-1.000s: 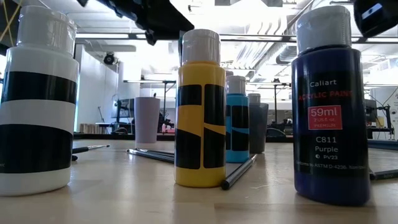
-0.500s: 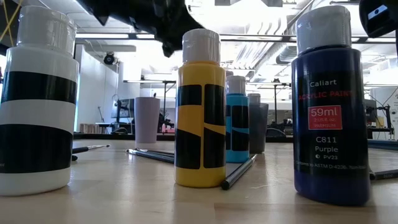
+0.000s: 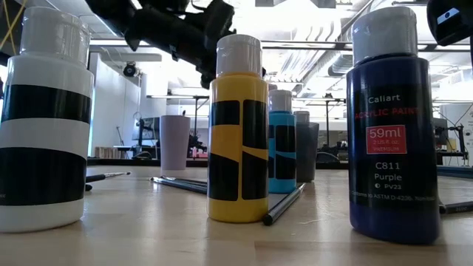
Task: Pick & Place Paint Supplies
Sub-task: Put the blue paint bottle into the black bin
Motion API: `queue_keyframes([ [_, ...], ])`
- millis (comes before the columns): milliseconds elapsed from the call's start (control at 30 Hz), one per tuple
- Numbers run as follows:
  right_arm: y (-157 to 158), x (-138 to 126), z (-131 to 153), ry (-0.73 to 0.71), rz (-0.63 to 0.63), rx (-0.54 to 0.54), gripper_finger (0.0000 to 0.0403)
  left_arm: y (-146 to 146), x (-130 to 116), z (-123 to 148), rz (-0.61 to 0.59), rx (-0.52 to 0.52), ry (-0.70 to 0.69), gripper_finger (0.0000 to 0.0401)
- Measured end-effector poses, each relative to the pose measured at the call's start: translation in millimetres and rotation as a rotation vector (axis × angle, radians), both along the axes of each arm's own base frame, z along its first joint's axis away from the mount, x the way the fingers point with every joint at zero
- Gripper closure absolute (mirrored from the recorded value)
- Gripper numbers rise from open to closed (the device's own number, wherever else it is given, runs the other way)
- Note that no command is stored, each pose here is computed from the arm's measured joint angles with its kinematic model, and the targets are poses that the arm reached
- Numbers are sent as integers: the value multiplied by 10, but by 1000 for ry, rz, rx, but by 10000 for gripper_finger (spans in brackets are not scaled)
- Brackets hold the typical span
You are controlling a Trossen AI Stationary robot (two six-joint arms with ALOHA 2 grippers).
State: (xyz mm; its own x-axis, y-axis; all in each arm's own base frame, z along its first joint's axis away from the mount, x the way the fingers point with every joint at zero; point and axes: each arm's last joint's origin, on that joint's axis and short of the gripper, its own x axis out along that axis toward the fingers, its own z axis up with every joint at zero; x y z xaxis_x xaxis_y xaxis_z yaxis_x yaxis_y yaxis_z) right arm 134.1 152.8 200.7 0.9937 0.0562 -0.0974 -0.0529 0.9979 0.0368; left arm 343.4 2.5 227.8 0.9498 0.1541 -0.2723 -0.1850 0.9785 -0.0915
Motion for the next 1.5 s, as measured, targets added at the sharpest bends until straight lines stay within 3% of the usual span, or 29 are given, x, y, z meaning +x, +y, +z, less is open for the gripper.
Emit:
queue_keyframes([
  [633,-2,-1,-10,7,0,-10,339,22,18,-57,88,-26,7,275],
  [1367,-1,-1,-11,7,0,-11,339,22,19,-59,99,-43,4,275],
  [1500,-2,-1,-12,8,0,-12,339,23,63,-162,103,-40,25,275],
])
